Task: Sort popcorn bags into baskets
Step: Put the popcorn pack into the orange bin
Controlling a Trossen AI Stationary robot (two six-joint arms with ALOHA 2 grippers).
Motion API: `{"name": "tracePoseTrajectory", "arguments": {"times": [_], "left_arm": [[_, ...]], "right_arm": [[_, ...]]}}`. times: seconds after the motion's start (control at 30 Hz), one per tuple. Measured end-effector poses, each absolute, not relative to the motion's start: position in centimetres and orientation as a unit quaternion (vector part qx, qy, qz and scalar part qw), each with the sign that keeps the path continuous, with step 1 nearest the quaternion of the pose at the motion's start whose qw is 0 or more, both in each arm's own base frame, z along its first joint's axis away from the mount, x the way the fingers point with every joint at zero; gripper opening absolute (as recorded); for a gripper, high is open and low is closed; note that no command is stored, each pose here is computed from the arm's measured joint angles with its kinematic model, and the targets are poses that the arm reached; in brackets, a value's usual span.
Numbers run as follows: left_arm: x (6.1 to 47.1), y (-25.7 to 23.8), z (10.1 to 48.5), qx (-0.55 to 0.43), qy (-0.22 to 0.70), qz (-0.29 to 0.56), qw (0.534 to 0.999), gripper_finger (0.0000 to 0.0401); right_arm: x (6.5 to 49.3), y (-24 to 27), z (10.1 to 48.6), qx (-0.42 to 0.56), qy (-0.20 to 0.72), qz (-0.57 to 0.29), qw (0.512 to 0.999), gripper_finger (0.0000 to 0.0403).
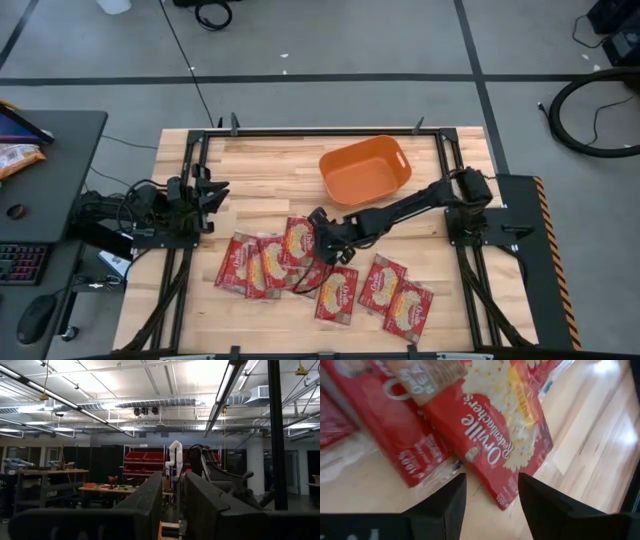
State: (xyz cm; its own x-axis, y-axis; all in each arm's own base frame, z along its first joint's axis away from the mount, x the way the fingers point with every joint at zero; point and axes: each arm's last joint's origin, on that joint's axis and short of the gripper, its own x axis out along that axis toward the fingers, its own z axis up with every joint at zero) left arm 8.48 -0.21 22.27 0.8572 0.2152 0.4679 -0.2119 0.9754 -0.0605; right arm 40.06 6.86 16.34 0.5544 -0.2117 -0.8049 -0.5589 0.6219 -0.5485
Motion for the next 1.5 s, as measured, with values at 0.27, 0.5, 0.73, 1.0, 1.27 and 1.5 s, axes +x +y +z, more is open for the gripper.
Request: {"name": "tracePoseTrajectory", "arguments": {"times": [0.27, 0.5, 0.73, 1.0, 1.27, 1.5], "left_arm": [[8.5, -0.2, 22.3, -0.004, -0.243, 0.111, 0.964, 0.0087], [8.5, -0.2, 22.3, -0.004, -0.243, 0.111, 0.964, 0.0087], [8.5, -0.2, 22.3, -0.004, -0.243, 0.111, 0.964, 0.0087], [8.5, -0.2, 22.3, -0.004, -0.242, 0.111, 0.964, 0.0087], [8.5, -0.2, 22.2, -0.004, -0.242, 0.110, 0.964, 0.0087], [8.5, -0.2, 22.2, -0.004, -0.242, 0.110, 0.964, 0.0087]], "right_arm": [[41.7, 7.0, 15.2, -0.460, 0.492, 0.146, 0.724, 0.0183], [42.5, 7.2, 13.6, -0.492, 0.488, 0.165, 0.702, 0.0175], [43.3, 7.4, 13.1, -0.494, 0.455, 0.173, 0.721, 0.0081], [43.4, 7.3, 13.4, -0.480, 0.460, 0.128, 0.736, 0.0017], [42.9, 6.7, 17.0, -0.546, 0.461, 0.009, 0.700, 0.0009], [42.0, 5.8, 21.2, -0.574, 0.455, -0.119, 0.670, 0.0005]]}}
